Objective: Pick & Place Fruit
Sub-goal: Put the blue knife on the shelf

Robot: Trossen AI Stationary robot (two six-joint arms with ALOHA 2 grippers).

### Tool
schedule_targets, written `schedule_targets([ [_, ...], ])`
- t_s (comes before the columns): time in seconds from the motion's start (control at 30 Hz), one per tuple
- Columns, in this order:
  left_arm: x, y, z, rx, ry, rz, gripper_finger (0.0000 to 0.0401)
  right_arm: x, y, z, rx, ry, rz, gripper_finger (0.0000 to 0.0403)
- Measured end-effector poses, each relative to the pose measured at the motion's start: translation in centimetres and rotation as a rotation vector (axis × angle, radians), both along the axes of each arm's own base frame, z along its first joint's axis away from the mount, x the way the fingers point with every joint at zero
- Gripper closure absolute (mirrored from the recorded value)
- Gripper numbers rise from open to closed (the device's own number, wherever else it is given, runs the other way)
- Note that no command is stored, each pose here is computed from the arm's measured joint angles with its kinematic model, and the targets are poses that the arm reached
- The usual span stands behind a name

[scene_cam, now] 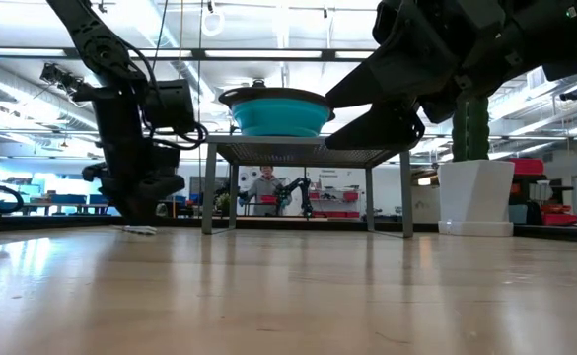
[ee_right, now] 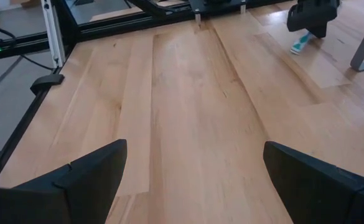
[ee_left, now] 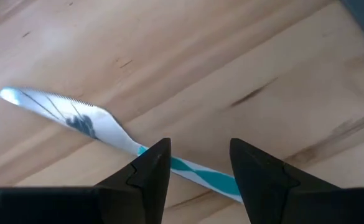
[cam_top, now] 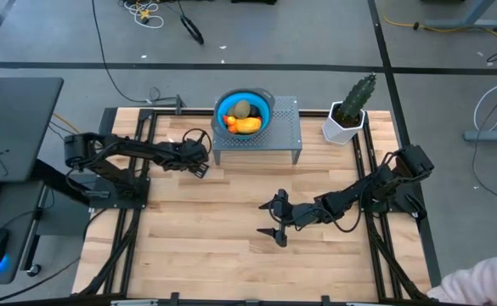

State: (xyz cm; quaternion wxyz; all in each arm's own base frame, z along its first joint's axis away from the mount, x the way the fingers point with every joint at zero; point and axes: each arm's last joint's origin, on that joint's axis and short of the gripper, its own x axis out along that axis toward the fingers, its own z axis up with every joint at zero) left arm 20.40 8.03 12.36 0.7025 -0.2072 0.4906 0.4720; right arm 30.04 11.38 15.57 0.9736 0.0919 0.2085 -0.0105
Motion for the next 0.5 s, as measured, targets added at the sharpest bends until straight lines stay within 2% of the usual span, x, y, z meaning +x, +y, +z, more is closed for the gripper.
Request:
schedule_targets([
  [0.27,-0.4,-1.3,0.4,-0.026,0.038,-0.034,0.0227,0.0,0.0,0.0,0.0,0.0,0.0,0.0016],
  [0.5,-1.5,-1.8,3.4,0.016,0.079,0.004,0.0227,0.0,0.0,0.0,0.0,0.0,0.001,0.0016],
])
